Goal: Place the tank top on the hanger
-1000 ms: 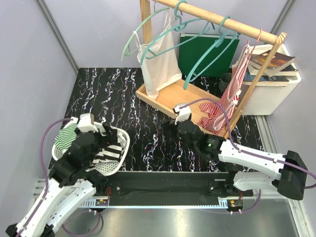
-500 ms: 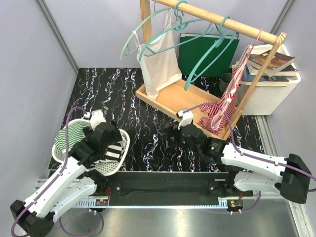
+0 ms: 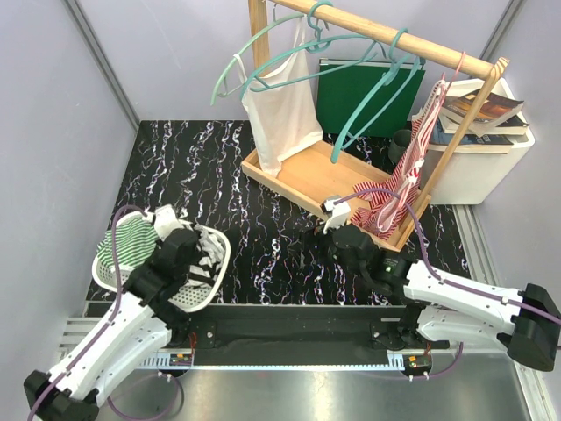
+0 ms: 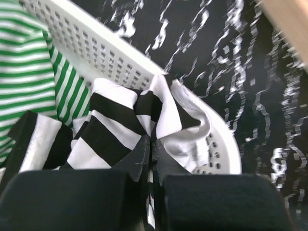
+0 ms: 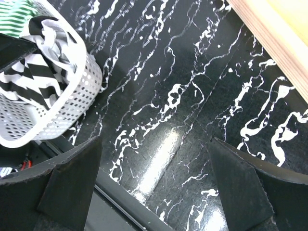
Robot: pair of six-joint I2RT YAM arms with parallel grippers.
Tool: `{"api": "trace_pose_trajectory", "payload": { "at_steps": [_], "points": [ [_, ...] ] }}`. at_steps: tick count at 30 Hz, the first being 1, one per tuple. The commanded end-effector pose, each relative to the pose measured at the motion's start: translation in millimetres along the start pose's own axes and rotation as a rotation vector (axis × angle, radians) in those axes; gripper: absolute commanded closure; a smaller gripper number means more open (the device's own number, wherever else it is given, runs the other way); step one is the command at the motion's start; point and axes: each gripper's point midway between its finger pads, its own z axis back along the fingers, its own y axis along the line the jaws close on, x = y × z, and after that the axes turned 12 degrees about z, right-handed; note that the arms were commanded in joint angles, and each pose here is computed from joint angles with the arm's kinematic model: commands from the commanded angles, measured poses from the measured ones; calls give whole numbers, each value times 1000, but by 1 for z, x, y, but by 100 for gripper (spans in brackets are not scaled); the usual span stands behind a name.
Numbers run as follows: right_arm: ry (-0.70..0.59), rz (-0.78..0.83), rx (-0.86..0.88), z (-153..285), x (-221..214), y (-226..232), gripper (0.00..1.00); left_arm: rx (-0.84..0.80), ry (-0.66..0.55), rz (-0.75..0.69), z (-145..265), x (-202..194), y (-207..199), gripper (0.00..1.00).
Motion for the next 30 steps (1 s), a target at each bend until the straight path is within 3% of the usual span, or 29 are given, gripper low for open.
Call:
{"api": "trace_pose_trajectory", "payload": {
  "at_steps": [1, 5, 7, 8, 14, 17, 21, 24, 30],
  "points": [
    [-62, -29, 5, 7, 21, 1, 0, -149, -146, 88, 25, 63, -42, 100],
    [-57, -19, -48, 12, 28, -7, 0, -341, -193, 51, 60, 124, -104, 100],
    [-57, -21, -73, 16, 35, -11, 0, -432, -131, -15, 61, 124, -141, 100],
    [-59, -24, -78, 18, 38, -12, 0, -508, -149, -28, 76, 144, -165, 100],
    [-49, -20, -138, 30, 49, -22, 0, -933, -55, -153, 143, 161, -285, 100],
    [-52, -26, -163, 39, 52, -28, 0, -1091, -30, -197, 172, 162, -316, 100],
    [-50, -36, -186, 45, 50, -34, 1, -1127, -42, -207, 170, 155, -317, 100],
    [-32, -41, -203, 47, 41, -39, 0, -1016, -56, -213, 138, 134, -293, 100],
    [31, -62, -220, 40, 12, -43, 0, -603, 119, -203, 10, 38, -209, 98]
  ]
}}
